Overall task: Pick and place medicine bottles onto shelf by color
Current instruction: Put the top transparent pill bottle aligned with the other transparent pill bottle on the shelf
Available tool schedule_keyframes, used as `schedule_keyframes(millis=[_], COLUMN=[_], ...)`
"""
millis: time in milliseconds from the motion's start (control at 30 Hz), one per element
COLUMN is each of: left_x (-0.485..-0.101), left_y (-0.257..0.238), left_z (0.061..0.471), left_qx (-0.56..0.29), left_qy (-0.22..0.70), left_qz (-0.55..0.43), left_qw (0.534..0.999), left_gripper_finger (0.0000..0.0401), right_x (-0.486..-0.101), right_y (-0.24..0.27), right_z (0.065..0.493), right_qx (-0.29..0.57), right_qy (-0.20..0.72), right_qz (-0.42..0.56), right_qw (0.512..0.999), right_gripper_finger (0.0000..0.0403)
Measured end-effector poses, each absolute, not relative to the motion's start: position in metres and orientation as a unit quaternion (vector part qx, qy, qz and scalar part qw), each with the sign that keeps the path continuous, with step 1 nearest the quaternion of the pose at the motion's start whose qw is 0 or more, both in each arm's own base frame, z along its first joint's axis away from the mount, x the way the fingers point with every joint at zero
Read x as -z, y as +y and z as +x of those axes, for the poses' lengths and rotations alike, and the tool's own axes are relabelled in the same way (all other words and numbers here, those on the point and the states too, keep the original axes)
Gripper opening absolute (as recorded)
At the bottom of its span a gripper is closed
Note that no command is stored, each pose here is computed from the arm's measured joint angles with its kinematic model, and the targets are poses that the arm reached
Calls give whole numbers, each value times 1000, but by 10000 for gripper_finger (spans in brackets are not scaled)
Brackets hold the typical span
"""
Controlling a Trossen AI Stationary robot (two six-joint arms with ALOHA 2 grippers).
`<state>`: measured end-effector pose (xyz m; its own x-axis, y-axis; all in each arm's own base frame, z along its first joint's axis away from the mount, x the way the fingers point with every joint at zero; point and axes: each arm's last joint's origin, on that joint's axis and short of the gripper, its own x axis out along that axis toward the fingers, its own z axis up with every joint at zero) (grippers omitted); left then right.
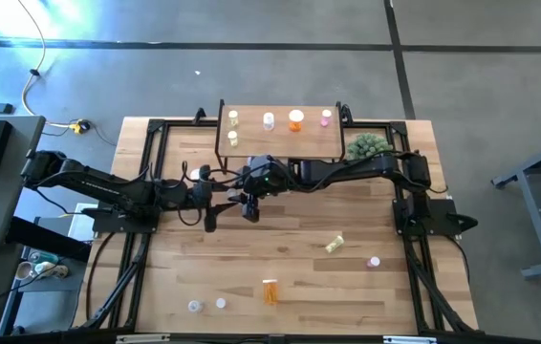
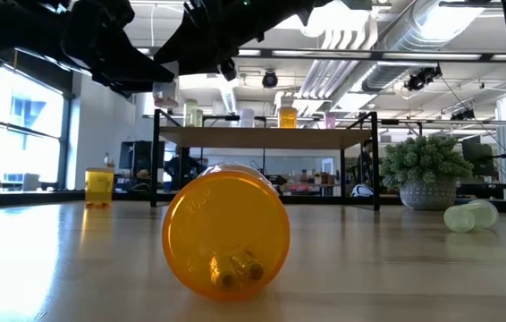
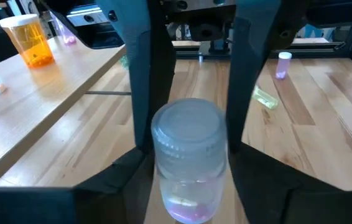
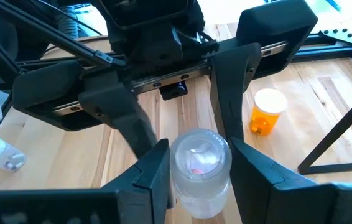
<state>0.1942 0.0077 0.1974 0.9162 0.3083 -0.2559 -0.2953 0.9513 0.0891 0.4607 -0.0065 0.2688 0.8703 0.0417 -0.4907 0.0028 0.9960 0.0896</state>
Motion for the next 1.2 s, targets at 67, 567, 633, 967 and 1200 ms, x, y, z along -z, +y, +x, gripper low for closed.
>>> schedule_keyframes(millis=[67, 567, 633, 967, 1200], left_x=[-197, -198, -198, -198, -198], left_y=[8, 9, 9, 9, 9], left_z=[194, 194, 194, 193, 193], left_qx=[-154, -180, -180, -179, -179], left_qy=[134, 132, 132, 136, 136], left_qz=[24, 28, 28, 28, 28], left_qw=[979, 974, 974, 974, 974], left_gripper_finger=[216, 267, 267, 267, 267], right_x=[-270, -325, -335, -382, -388], right_y=[-7, -24, -29, -65, -99], right_z=[459, 426, 420, 383, 370], right_qx=[-10, 56, 65, 147, 194], right_qy=[255, 229, 219, 171, 163], right_qz=[42, -10, -27, -69, -54], right_qw=[966, 972, 973, 972, 966], right_gripper_finger=[120, 122, 123, 125, 125])
